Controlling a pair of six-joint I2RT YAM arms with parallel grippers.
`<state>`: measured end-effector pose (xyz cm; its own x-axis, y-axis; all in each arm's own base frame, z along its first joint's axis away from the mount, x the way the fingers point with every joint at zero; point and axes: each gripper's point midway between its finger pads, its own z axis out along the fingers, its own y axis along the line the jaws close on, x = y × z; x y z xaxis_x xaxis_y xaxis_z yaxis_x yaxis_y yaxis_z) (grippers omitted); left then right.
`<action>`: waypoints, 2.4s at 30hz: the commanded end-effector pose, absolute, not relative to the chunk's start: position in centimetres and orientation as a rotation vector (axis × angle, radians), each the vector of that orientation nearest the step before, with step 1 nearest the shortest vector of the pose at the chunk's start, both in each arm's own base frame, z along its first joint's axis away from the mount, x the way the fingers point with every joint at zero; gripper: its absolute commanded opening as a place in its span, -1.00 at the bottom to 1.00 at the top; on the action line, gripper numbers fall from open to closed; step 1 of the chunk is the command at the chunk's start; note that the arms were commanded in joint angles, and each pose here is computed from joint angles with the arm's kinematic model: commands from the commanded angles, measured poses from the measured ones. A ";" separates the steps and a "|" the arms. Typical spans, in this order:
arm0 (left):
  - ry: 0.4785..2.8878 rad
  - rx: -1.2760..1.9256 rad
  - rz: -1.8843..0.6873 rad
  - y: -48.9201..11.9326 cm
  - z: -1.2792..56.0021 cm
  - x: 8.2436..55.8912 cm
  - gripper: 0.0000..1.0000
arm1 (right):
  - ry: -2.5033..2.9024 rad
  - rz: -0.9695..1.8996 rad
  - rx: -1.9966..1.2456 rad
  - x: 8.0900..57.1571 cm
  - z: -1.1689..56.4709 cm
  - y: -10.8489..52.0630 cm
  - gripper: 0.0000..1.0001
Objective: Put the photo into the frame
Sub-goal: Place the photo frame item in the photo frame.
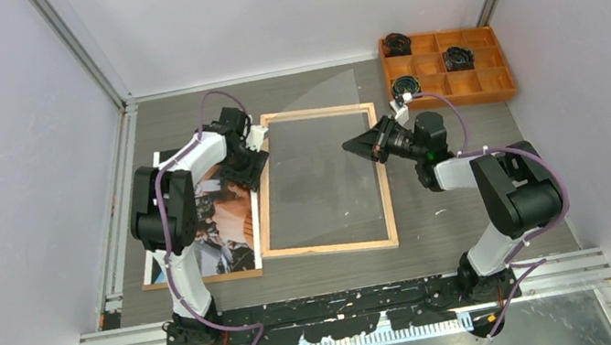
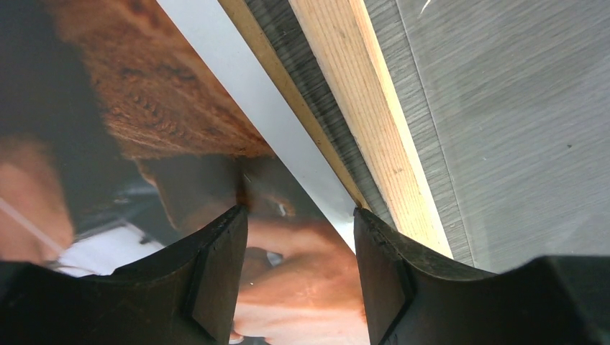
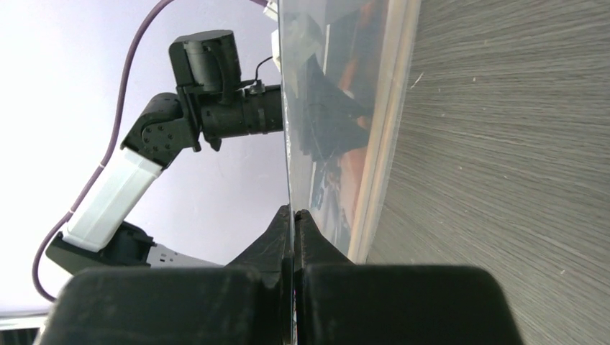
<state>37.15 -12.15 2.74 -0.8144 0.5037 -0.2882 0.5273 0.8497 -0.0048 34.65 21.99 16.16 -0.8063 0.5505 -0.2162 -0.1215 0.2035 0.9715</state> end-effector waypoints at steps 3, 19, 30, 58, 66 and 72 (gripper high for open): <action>2.724 0.785 -0.121 -12.2 3.2 38.0 0.14 | 1.869 1.715 0.268 34.1 18.5 22.6 -0.99; 2.736 0.716 -0.198 -11.7 4.3 38.4 0.14 | 1.811 1.837 0.316 34.5 20.2 24.5 -0.98; 2.747 0.719 -0.203 -11.6 3.7 38.2 0.14 | 1.849 1.792 0.375 34.8 19.9 25.5 -0.98; 2.749 0.719 -0.208 -11.6 3.3 38.0 0.14 | 2.129 1.340 0.293 33.7 15.9 23.2 -0.78; 2.748 0.720 -0.212 -11.7 3.3 37.9 0.13 | 2.187 1.274 0.276 34.0 14.7 22.8 -0.61; 2.747 0.726 -0.205 -11.6 3.2 37.9 0.13 | 2.201 1.264 0.269 34.5 14.4 22.9 -0.55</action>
<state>37.63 -11.32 3.04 -0.8363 0.4616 -0.2957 0.4975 0.8657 -0.0556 33.30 22.65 13.03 -0.8260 0.4600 -0.3259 -0.0487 0.5178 0.8541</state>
